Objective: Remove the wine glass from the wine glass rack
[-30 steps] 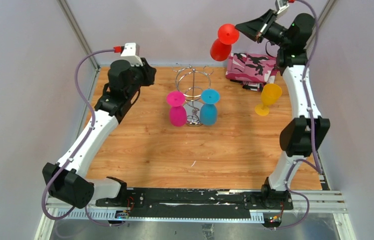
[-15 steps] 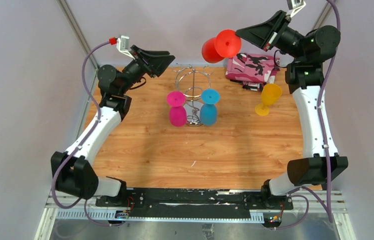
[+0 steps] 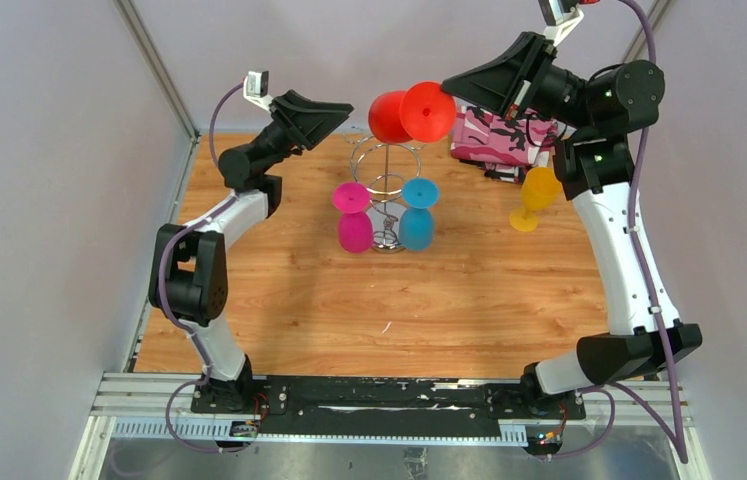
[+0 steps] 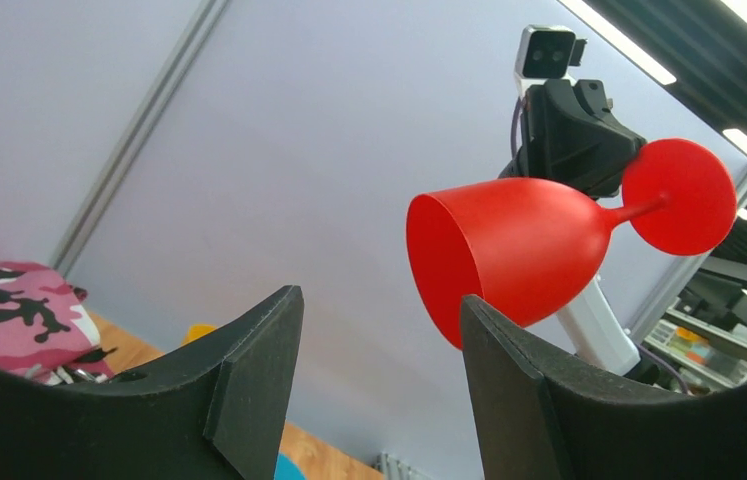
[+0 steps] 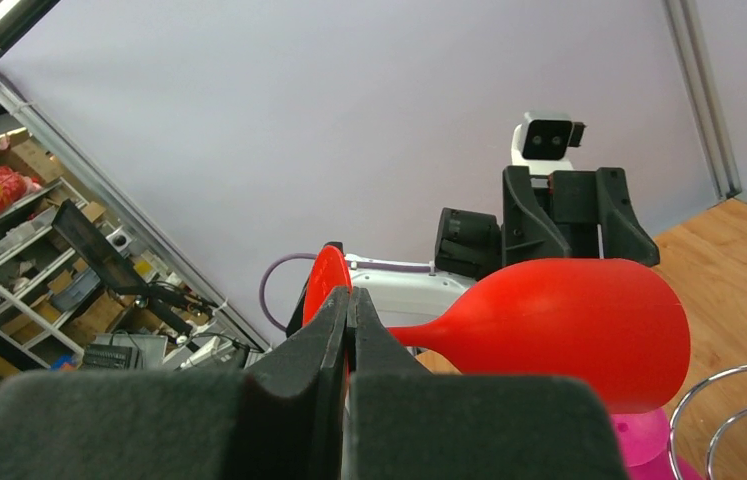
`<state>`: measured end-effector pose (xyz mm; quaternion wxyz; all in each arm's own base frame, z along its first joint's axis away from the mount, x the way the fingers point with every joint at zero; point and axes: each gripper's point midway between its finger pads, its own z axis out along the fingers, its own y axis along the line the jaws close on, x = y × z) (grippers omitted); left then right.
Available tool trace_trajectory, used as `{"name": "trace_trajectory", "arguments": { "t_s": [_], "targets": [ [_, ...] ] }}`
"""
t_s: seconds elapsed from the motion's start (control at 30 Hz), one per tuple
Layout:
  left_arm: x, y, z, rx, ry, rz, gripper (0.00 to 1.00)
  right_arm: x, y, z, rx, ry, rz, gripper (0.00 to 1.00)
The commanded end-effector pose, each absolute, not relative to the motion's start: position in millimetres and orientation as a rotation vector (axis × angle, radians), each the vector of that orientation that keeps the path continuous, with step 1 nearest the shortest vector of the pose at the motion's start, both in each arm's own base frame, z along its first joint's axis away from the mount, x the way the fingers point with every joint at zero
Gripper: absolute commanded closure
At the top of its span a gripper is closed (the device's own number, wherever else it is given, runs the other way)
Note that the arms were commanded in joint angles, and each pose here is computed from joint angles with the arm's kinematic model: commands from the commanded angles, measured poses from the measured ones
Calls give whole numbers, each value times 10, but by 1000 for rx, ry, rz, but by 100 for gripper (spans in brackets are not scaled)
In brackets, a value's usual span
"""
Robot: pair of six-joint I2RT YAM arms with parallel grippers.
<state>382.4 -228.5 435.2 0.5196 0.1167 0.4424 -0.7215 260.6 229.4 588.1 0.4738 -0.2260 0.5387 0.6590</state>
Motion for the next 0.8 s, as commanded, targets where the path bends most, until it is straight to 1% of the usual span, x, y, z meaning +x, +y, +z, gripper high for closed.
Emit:
{"name": "trace_trajectory", "arguments": {
  "t_s": [0.0, 0.33, 0.6, 0.77],
  "targets": [
    [3575, -2263, 4585, 387, 959, -1751, 36, 2385, 2368, 6011, -630, 1252, 1600, 100],
    [3356, -2308, 4541, 412, 981, -1764, 36, 2424, 2546, 6054, -656, 1222, 1646, 100],
    [3040, -2503, 4527, 467, 976, -1806, 36, 2498, 2655, 6014, -660, 1226, 1674, 100],
    [2952, -2523, 4541, 466, 974, -1827, 36, 2547, 2688, 5945, -651, 1240, 1685, 100]
  ]
}}
